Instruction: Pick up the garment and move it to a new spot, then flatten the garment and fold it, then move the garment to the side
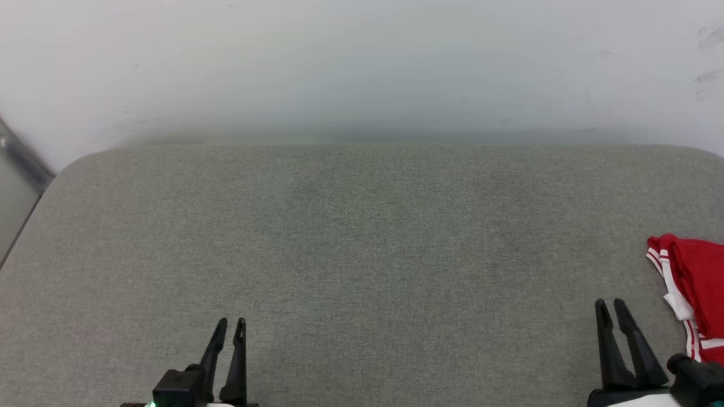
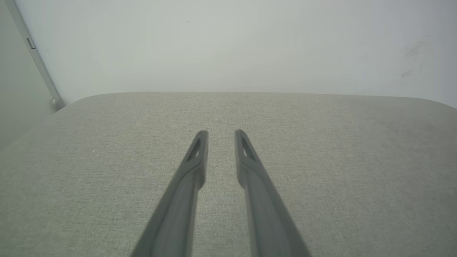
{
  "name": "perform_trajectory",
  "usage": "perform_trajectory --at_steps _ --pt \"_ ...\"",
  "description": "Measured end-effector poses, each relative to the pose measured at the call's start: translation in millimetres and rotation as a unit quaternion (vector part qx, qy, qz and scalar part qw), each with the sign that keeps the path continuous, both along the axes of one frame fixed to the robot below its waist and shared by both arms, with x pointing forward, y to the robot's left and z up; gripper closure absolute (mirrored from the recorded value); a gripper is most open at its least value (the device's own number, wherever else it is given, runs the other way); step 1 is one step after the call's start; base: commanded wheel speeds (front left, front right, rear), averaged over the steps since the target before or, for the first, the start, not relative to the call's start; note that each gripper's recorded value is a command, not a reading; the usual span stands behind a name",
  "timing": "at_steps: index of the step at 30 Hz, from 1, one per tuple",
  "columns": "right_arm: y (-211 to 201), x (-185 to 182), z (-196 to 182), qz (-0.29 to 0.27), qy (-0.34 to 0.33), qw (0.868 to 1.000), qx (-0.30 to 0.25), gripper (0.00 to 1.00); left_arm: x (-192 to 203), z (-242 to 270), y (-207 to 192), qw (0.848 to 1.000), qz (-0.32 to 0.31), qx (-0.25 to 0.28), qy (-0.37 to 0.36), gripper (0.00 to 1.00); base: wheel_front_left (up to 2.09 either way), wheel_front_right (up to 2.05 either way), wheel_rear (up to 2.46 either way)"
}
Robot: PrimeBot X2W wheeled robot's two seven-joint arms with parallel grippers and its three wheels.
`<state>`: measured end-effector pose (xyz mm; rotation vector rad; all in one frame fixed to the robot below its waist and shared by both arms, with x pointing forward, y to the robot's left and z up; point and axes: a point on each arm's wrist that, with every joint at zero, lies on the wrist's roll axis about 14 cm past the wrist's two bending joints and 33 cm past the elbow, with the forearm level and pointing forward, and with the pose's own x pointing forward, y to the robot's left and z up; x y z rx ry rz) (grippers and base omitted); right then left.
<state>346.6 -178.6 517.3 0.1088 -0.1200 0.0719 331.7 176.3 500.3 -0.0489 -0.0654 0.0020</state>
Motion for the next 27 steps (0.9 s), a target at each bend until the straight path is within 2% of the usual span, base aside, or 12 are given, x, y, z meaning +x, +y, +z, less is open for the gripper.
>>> perform_trajectory --at_steps 4,14,27 --pt "-0.7 -3.1 -13.4 -0.001 0.023 1.0 0.005 1.0 -4.6 -14.6 1.0 1.0 0.002 -0.007 0.025 1.0 0.0 0.0 0.0" --pt "-6.3 -0.9 -20.4 -0.014 0.044 0.994 0.103 1.0 -0.8 -21.4 7.5 0.993 0.016 -0.108 0.045 1.0 0.0 0.0 0.0" --pt "-11.7 7.3 -22.7 -0.023 0.059 0.973 0.221 1.0 9.0 -23.5 15.2 0.971 0.028 -0.23 0.056 1.0 0.0 0.0 0.0"
